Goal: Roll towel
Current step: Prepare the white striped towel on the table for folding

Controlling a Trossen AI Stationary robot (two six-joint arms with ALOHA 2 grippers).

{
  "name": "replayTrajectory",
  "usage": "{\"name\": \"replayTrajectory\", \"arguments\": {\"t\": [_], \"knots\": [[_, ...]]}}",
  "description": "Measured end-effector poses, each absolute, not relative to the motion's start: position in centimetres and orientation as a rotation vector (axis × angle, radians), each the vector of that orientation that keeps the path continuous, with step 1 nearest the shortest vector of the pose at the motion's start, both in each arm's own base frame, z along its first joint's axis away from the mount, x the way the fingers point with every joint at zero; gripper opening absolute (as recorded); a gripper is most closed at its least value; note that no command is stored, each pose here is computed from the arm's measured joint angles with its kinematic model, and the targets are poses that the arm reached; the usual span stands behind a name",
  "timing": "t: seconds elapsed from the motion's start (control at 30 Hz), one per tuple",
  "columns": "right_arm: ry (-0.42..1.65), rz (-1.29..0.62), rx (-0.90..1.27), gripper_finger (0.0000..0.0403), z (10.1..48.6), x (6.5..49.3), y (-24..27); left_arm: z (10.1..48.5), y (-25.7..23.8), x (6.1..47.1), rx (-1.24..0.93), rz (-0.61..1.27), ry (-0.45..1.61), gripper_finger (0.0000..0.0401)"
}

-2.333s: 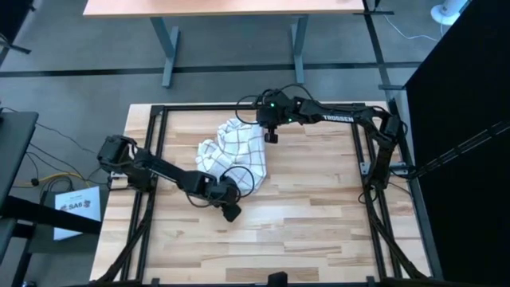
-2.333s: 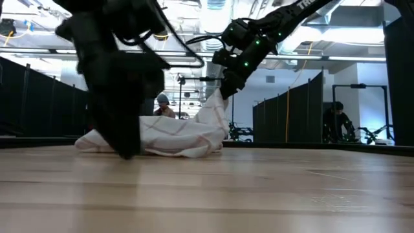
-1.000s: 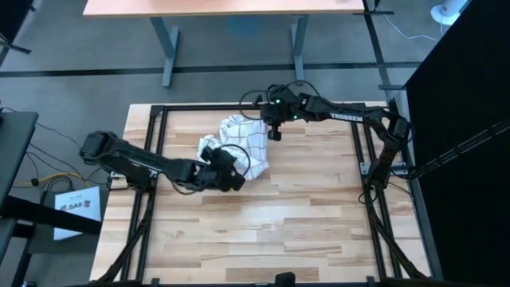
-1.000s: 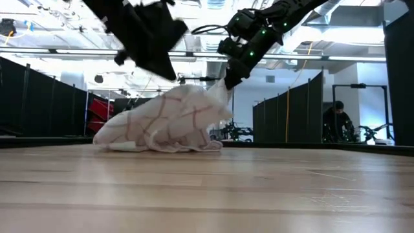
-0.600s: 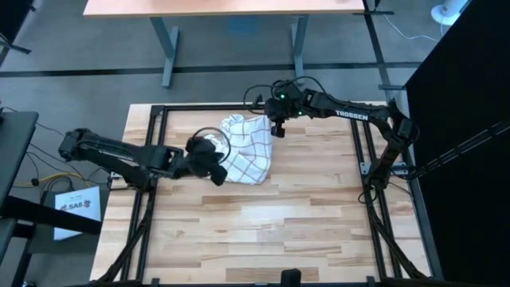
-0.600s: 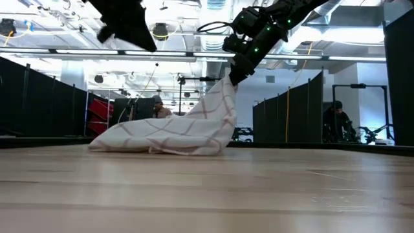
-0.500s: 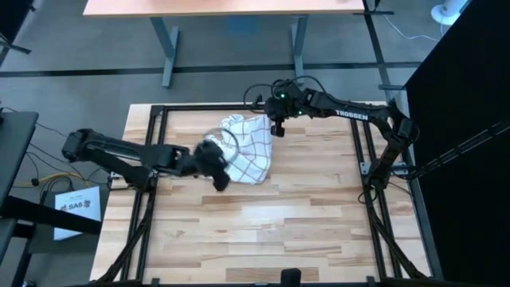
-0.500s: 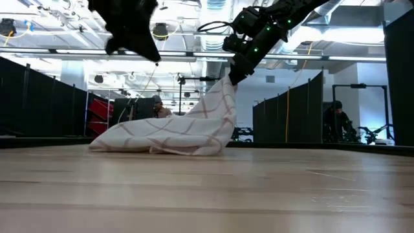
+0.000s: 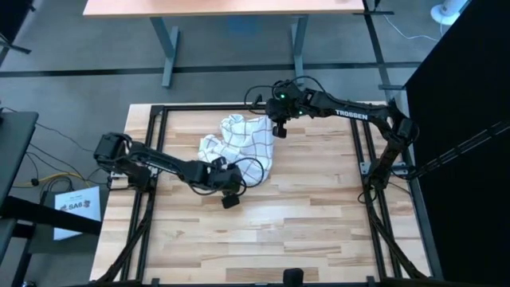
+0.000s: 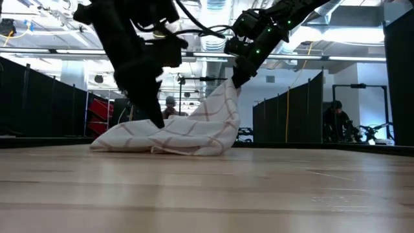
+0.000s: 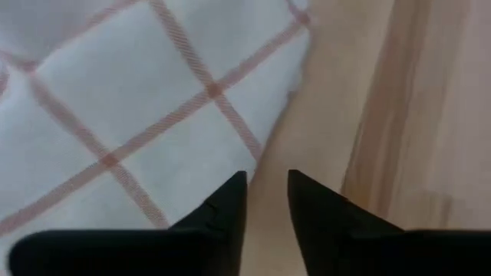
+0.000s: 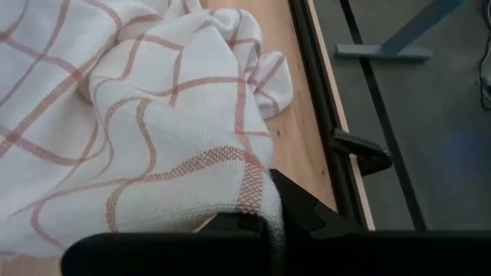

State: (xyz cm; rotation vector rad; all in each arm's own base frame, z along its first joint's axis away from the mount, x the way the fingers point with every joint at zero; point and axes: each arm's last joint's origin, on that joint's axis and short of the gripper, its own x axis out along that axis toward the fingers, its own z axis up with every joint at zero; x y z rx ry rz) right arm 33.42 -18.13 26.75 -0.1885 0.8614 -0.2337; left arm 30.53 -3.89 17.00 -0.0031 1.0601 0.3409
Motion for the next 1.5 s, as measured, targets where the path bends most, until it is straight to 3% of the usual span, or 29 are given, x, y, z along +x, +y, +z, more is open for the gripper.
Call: {"name": "replayTrajectory", "arguments": {"t": [0.27,0.67,0.77,0.93,1.23,1.5], "knots": [[0.863,-0.235,-0.187,0.0,26.7,33.4,-18.2,14.6,-3.5,30.9,0.201,0.377,1.144,0.0136],[0.86,-0.24,-0.187,0.0,26.7,33.3,-18.3,13.9,-2.8,31.0,0.216,0.45,1.179,0.0013],[0.862,-0.239,-0.186,0.0,26.7,33.3,-18.3,16.2,-3.1,31.4,0.139,0.461,1.131,0.0002],[0.887,-0.233,-0.175,0.0,26.5,33.2,-18.2,23.9,-4.7,31.1,-0.013,0.353,0.946,0.0001],[0.945,-0.179,-0.174,0.0,26.1,33.3,-16.9,34.2,-5.2,24.9,-0.36,0.067,0.746,0.0],[0.918,-0.159,-0.189,0.0,26.3,33.9,-16.1,33.6,1.3,20.5,-0.297,0.501,0.788,0.0]]}}
